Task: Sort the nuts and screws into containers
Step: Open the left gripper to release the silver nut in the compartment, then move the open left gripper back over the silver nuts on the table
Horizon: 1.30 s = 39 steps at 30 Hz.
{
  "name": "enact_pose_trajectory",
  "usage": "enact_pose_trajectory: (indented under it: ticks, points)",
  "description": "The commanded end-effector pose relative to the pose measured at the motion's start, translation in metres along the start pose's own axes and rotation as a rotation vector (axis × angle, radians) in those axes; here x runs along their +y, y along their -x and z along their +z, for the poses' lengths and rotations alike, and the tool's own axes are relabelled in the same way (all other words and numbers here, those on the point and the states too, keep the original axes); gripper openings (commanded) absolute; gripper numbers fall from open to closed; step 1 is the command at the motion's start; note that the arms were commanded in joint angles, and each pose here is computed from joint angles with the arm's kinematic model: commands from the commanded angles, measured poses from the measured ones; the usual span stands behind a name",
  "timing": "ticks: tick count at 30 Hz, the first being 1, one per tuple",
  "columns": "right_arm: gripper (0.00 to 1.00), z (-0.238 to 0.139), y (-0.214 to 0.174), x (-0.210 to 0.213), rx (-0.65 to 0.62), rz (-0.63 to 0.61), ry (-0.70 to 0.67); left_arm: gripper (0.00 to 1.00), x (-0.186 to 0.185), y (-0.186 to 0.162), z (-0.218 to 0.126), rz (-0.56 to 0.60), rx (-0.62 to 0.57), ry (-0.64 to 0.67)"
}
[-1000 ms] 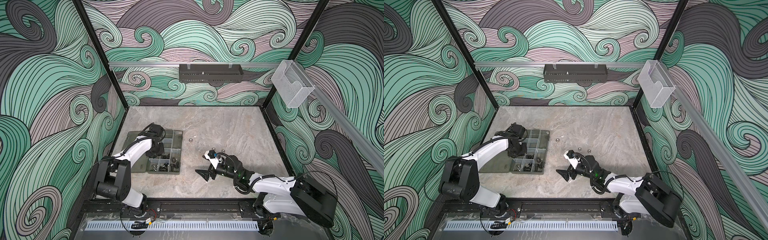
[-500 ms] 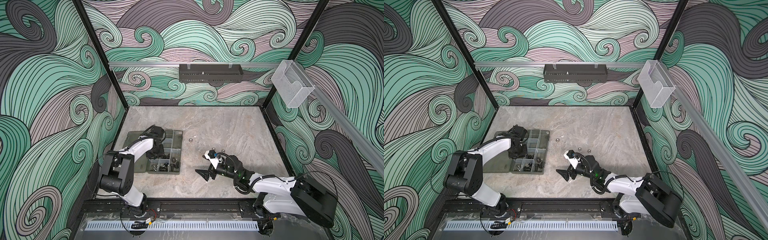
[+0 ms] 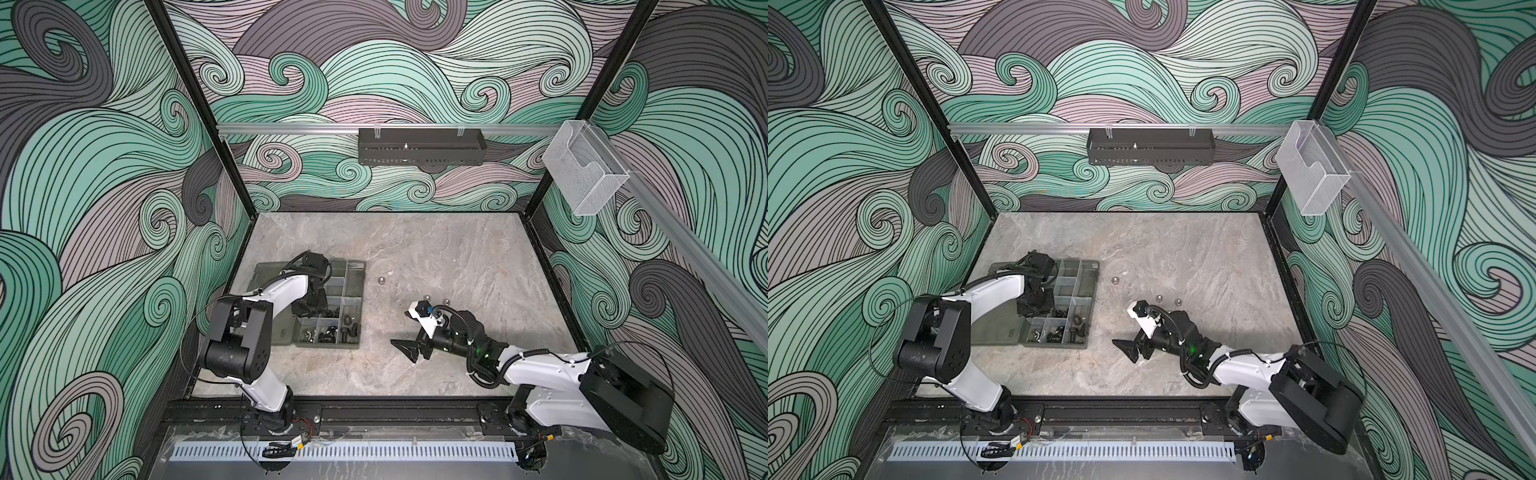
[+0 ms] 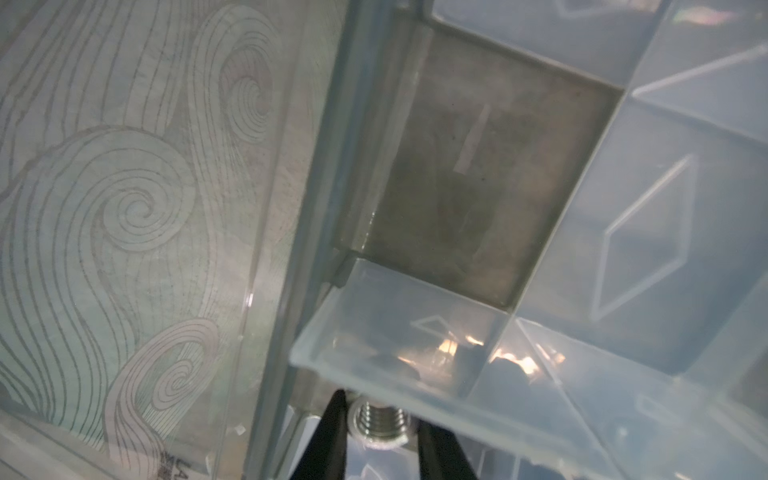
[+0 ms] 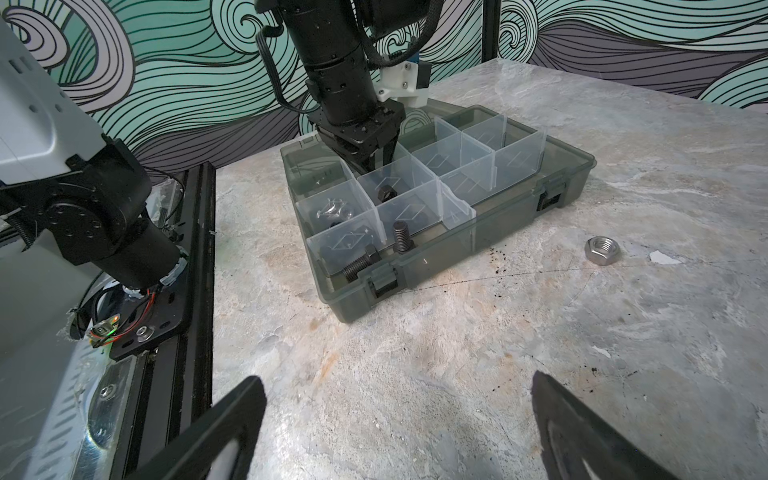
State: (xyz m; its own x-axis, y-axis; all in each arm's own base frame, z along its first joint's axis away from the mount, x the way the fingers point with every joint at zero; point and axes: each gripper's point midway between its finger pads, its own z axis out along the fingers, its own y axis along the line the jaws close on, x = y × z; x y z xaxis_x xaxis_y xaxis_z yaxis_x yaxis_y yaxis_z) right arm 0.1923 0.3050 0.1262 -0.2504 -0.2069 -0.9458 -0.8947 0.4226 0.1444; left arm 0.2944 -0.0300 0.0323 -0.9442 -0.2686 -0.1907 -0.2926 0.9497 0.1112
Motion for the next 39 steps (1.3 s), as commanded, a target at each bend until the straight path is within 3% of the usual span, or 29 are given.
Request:
enact_pose_trajectory:
  ticks: [1, 18, 33, 39]
  points:
    - [0.99, 0.004, 0.006, 0.002, -0.003, -0.023, 0.012, 0.28, 0.0, 0.003, -0.003, -0.014, 0.002, 0.006]
    - [0.99, 0.003, 0.006, 0.003, 0.001, -0.024, 0.016, 0.37, 0.001, 0.002, -0.017, -0.023, -0.044, -0.036]
    - [0.99, 0.003, 0.006, 0.002, 0.004, -0.018, 0.005, 0.37, 0.006, 0.001, -0.044, -0.03, -0.086, -0.068]
    - [0.99, 0.003, 0.004, -0.007, 0.04, 0.016, -0.031, 0.36, -0.018, 0.01, -0.074, -0.003, -0.16, -0.209]
